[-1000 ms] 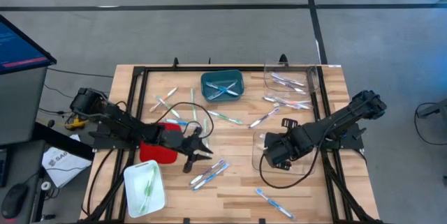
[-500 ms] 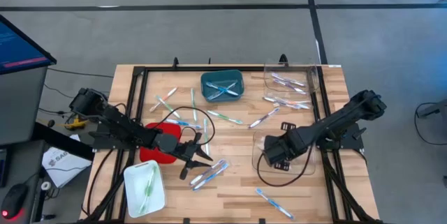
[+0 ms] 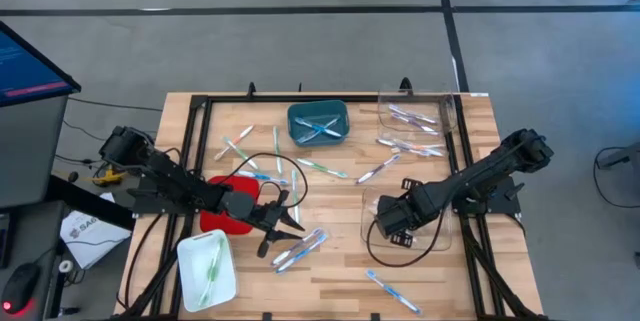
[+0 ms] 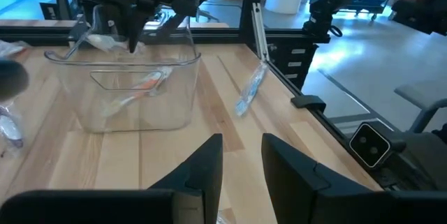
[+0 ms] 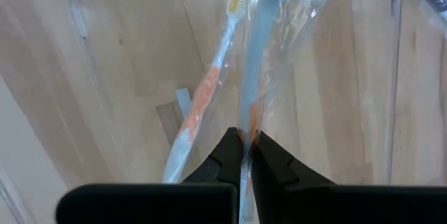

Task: Pick & Place Toothbrushes
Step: Put the orange toothbrush into the bottom transparent bin

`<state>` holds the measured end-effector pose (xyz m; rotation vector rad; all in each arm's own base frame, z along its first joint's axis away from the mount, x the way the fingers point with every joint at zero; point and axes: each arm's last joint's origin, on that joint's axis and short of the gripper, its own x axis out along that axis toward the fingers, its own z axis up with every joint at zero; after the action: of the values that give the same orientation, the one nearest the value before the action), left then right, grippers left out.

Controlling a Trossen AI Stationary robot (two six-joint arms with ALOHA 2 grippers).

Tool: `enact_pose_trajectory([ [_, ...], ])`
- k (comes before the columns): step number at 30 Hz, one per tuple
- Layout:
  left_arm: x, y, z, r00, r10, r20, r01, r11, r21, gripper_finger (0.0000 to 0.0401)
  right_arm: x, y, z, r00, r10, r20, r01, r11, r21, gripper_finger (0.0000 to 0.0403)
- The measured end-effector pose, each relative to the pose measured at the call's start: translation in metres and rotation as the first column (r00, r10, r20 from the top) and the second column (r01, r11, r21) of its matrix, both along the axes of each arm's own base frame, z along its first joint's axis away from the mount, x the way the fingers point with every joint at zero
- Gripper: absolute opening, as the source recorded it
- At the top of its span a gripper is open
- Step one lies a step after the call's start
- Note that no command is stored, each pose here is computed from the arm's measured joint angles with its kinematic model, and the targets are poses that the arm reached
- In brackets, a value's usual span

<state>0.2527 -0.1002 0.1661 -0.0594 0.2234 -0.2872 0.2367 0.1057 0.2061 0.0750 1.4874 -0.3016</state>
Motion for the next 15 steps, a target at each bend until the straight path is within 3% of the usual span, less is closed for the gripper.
enact_pose_trajectory([
  [7, 0.000, 0.000, 0.000, 1.000, 0.000, -0.001, 0.000, 1.000, -0.002, 0.0094, 0.000, 0.003, -0.013, 0.996, 0.021, -0.083, -0.026, 0.998, -0.060, 0.0005],
  [15, 0.000, -0.001, 0.000, 1.000, -0.004, -0.002, 0.004, 1.000, -0.002, 0.0094, 0.014, 0.010, -0.061, 0.971, 0.047, -0.236, -0.076, 0.990, -0.118, 0.0005],
])
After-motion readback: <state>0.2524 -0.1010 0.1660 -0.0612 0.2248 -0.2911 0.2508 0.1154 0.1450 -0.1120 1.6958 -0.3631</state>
